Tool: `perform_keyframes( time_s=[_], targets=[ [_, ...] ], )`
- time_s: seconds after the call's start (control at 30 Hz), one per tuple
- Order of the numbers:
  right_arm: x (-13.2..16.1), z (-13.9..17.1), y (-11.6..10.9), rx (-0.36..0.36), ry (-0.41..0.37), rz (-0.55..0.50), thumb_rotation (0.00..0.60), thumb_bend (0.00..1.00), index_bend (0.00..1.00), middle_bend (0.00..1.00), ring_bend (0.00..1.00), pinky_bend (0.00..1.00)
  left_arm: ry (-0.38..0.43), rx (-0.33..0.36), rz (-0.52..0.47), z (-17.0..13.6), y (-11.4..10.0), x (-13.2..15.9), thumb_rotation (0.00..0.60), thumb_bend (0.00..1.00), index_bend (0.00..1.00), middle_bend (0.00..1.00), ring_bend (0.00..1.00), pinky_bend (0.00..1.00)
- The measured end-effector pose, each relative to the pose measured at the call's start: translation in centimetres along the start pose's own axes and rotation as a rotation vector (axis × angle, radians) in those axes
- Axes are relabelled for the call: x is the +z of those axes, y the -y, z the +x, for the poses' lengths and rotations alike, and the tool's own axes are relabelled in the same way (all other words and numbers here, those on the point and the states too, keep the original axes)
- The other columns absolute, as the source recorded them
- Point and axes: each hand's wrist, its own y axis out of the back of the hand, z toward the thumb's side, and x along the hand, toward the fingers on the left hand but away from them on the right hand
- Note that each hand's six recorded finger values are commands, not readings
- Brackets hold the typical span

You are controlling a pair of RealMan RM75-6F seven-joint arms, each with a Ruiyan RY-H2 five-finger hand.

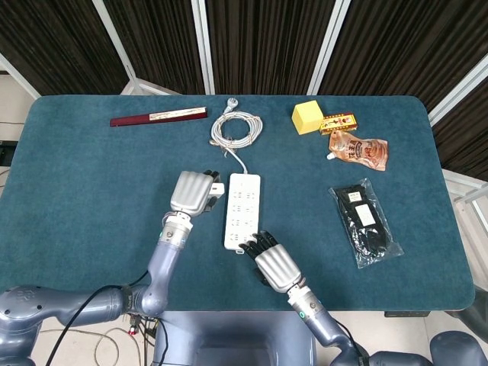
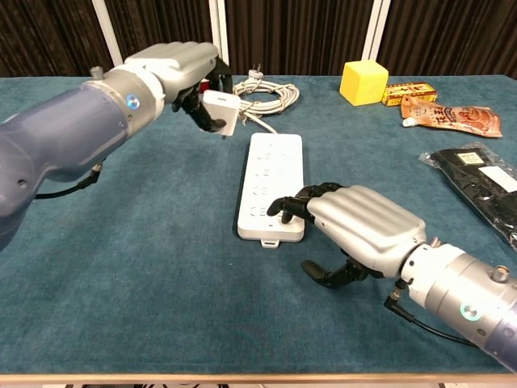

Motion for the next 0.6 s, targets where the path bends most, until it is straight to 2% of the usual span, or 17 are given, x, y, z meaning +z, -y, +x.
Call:
perform_keyframes(
  time_s=[0.23, 0.37, 0.47, 0.53, 0.6],
  targets=[
    [-0.2, -0.3, -1.5, -0.041, 0.009, 0.017, 0.6, 0.49, 0.2, 0.28, 0.16, 0.15, -0.014, -0.018, 0.017, -0.7, 1.3, -1.7, 0.6, 0.36, 0.79, 0.84, 0.63, 0.62],
    [-0.3, -0.4, -2.7, -0.071, 0.01, 0.024, 0.6, 0.49, 0.2, 0.28, 0.16, 0.15, -0.015, -0.037, 0.072, -1.2, 2.2, -3.0, 0.6, 0.33, 0.73, 0.8, 0.59, 0.56],
    [-0.2, -0.4, -3.5, -0.088, 0.008, 0.03, 0.6, 0.49, 0.2, 0.28, 0.16, 0.15, -0.025, -0.057, 0.123, -1.6, 3.0, -4.1, 0.6, 0.24, 0.58, 0.65, 0.48, 0.44],
    [-0.3, -0.3, -3.8, -0.093, 0.008, 0.037, 0.6, 0.49, 0.2, 0.28, 0.16, 0.15, -0.04, -0.068, 0.15, -1.8, 3.3, -4.9, 0.6, 0.15, 0.42, 0.45, 0.32, 0.29],
    [-0.3, -0.3, -4.1, -0.097, 0.01, 0.045, 0.6, 0.49, 0.2, 0.28, 0.16, 0.15, -0.059, -0.08, 0.168, -1.9, 3.6, -5.5, 0.6, 0.1, 0.28, 0.3, 0.21, 0.18]
  ],
)
